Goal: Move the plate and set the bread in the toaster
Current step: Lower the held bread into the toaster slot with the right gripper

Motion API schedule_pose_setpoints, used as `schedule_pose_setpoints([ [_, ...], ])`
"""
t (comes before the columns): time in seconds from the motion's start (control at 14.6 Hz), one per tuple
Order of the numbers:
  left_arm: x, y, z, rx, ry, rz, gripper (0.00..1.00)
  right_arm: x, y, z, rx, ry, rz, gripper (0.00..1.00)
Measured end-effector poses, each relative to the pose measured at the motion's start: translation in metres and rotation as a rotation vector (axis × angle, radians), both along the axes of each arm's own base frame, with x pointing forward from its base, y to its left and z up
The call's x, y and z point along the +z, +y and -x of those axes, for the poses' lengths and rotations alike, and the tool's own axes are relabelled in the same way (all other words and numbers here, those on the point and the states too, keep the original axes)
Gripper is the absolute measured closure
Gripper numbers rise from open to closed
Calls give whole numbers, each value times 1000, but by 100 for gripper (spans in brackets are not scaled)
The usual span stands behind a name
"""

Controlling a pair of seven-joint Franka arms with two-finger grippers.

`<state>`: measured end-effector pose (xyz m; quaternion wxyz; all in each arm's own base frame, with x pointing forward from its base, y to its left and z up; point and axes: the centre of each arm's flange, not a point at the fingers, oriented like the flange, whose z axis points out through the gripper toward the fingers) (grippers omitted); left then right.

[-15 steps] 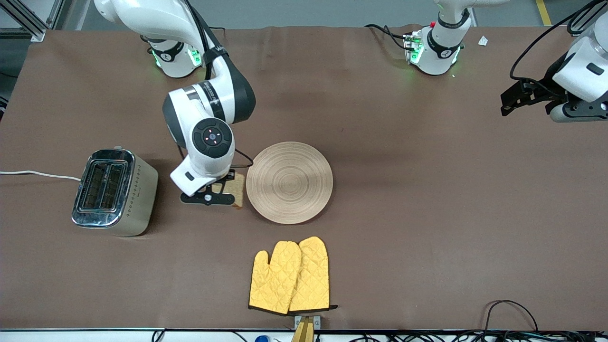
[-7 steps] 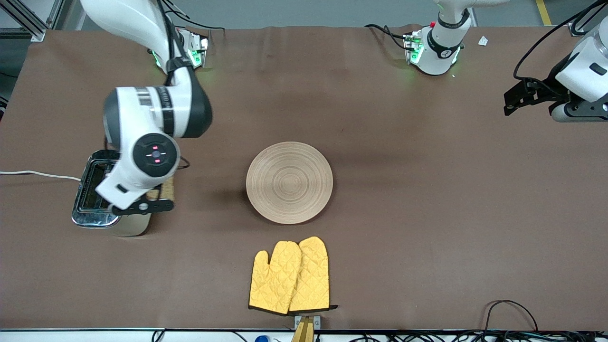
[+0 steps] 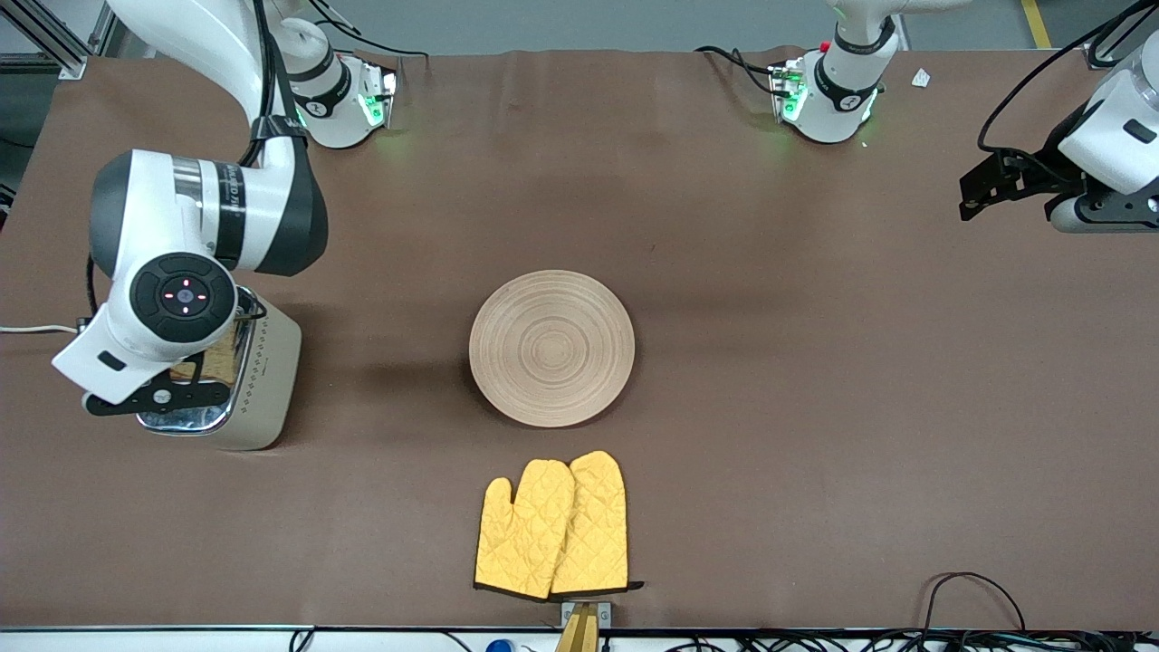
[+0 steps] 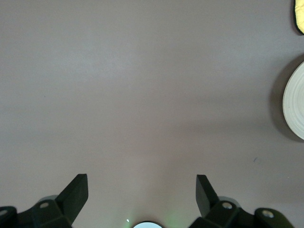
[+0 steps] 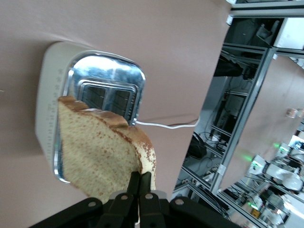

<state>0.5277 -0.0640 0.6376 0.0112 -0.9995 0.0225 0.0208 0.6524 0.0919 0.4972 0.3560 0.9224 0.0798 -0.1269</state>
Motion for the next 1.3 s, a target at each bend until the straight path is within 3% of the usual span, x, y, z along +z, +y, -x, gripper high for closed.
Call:
schedule_pose_setpoints([
  [0.48, 1, 0, 0, 1, -3, 1, 0, -36, -38, -4, -27, 25, 17, 97],
  [1.3, 1, 0, 0, 1, -4, 1, 0, -83, -46, 3, -151, -45, 60, 97],
])
